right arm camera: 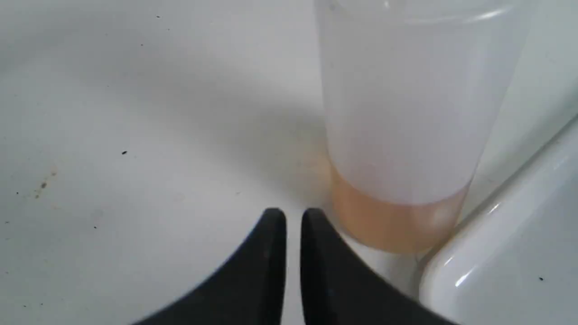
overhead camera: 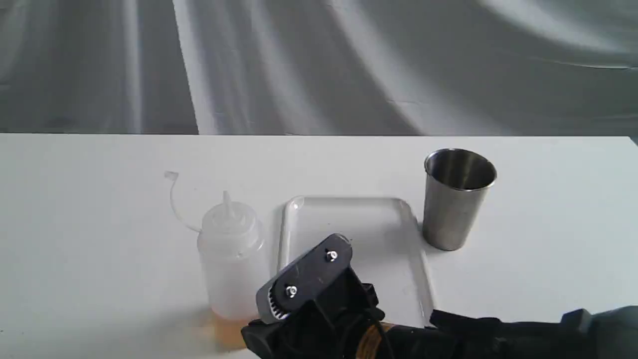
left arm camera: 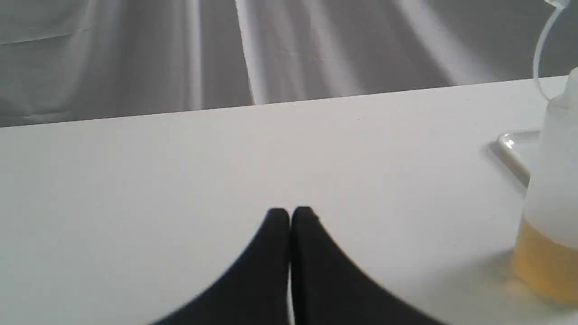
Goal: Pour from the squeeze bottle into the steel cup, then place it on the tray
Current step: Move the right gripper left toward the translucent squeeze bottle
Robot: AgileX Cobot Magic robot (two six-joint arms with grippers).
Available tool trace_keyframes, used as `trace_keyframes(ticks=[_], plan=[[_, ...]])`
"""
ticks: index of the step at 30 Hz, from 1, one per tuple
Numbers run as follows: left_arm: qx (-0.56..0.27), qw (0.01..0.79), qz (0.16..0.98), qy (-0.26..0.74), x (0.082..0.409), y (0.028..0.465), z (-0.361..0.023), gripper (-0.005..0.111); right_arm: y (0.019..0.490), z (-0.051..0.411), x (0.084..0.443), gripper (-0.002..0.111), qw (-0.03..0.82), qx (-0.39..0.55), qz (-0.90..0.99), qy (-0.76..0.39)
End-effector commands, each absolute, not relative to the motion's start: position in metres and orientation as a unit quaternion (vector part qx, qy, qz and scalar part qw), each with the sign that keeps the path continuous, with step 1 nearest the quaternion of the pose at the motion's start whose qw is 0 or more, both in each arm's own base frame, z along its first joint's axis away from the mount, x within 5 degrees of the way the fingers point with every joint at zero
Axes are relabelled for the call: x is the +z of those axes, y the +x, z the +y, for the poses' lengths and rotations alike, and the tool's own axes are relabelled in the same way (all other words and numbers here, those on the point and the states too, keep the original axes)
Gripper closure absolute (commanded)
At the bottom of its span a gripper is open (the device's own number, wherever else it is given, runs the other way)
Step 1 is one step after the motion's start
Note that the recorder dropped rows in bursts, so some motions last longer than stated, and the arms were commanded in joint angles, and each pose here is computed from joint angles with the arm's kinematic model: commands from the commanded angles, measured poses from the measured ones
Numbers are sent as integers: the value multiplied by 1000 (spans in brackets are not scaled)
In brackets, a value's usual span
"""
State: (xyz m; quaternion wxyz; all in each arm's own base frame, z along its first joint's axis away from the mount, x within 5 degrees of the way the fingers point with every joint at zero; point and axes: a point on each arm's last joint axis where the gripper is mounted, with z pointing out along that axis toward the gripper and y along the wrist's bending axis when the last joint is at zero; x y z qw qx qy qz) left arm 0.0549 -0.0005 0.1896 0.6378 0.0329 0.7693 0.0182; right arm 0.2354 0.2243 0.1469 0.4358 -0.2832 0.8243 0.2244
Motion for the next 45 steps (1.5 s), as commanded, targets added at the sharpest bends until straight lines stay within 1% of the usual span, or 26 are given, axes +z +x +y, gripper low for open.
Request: trace_keyframes(ticks=[1,2,7,9,10,12,17,26,38,45], plan=[[17,641,767,31,189,55,0,107,237,226,150,88,444,227,820,-280],[17,641,767,31,189,55,0,107,237,225,150,82,443,226,821,-281],[18,641,767,32,189,55,0,107,237,225,149,35,441,224,823,-280],[18,641,767,32,189,55,0,107,237,225,149,24,441,225,824,-277],[18,641,767,32,189,55,0,107,237,225,149,20,441,224,824,-276],[18,641,767,32,189,55,0,107,237,224,149,16,441,225,825,-273],[18,641,767,32,189,55,0,107,240,223,145,15,443,211,828,-270],[17,641,767,31,189,55,0,107,243,224,124,15,440,196,832,-274],[18,641,767,32,189,55,0,107,258,214,125,15,461,169,832,-258],[17,641,767,31,189,55,0,107,284,228,126,15,470,164,826,-264]])
